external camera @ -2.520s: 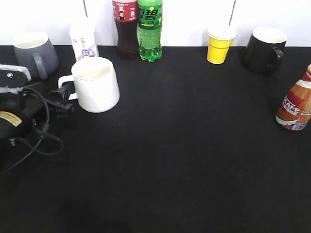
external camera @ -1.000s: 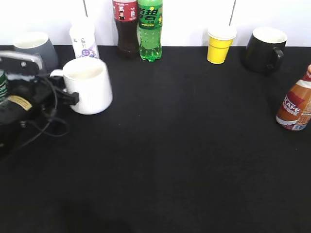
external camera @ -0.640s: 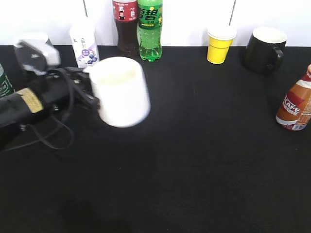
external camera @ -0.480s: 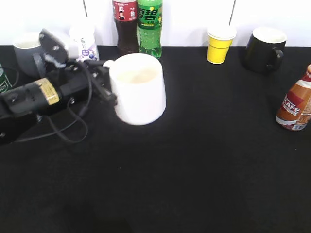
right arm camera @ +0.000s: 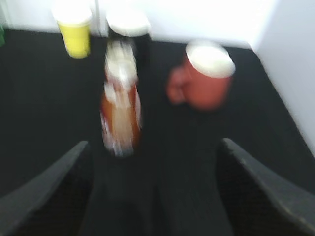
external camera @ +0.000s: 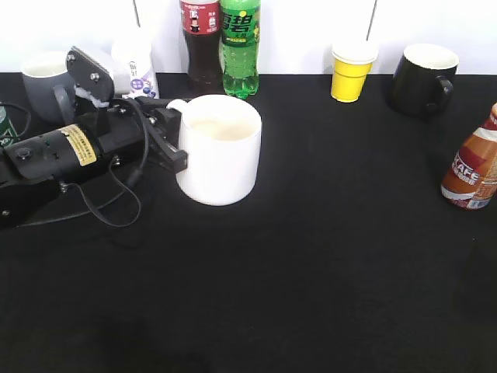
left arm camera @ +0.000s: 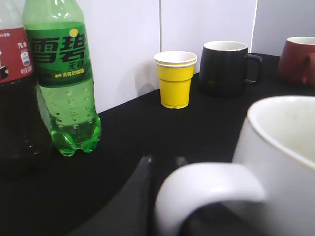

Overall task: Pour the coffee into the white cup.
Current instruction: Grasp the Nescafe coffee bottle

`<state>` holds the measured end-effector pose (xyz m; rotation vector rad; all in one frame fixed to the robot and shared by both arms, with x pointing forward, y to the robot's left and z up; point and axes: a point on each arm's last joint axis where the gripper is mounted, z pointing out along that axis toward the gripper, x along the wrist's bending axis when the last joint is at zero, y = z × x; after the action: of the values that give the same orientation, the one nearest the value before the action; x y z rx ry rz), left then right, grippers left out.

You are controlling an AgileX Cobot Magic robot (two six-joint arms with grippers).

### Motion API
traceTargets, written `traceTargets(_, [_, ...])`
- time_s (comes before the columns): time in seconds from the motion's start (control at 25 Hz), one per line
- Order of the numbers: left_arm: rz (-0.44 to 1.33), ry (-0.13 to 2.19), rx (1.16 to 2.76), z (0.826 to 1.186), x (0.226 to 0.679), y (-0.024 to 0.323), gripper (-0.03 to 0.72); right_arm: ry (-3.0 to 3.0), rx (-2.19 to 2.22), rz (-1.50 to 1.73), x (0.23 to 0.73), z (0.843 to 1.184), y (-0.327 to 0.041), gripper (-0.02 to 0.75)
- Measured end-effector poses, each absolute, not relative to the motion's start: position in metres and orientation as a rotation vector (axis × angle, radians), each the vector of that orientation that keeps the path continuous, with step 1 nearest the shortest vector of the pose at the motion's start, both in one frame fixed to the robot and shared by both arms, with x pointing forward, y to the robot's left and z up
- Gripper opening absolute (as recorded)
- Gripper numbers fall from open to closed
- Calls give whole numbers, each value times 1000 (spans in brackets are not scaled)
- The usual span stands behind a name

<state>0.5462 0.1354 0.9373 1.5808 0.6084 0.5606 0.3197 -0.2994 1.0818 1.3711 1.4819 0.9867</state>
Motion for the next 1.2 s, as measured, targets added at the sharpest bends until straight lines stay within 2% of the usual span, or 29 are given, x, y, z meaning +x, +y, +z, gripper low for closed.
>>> traceTargets(0.12, [561,609,1580,937,546,135,83,1413,1351,1139,362,1044,-292,586])
traceTargets(0.24, [562,613,1578,937,547,136,83,1442,1430,1135,381,1003,-290,586])
traceTargets(0.76, [564,619,1573,938,547,136,91,1414,1529,1138,427,934,-288,587])
traceTargets(0.92, [564,619,1573,938,547,136,97,1375,1519,1140,439,916,-290,670])
traceTargets(1.2, [566,626,1569,938,548,137,100,1384,1480,1128,470,894,-288,669])
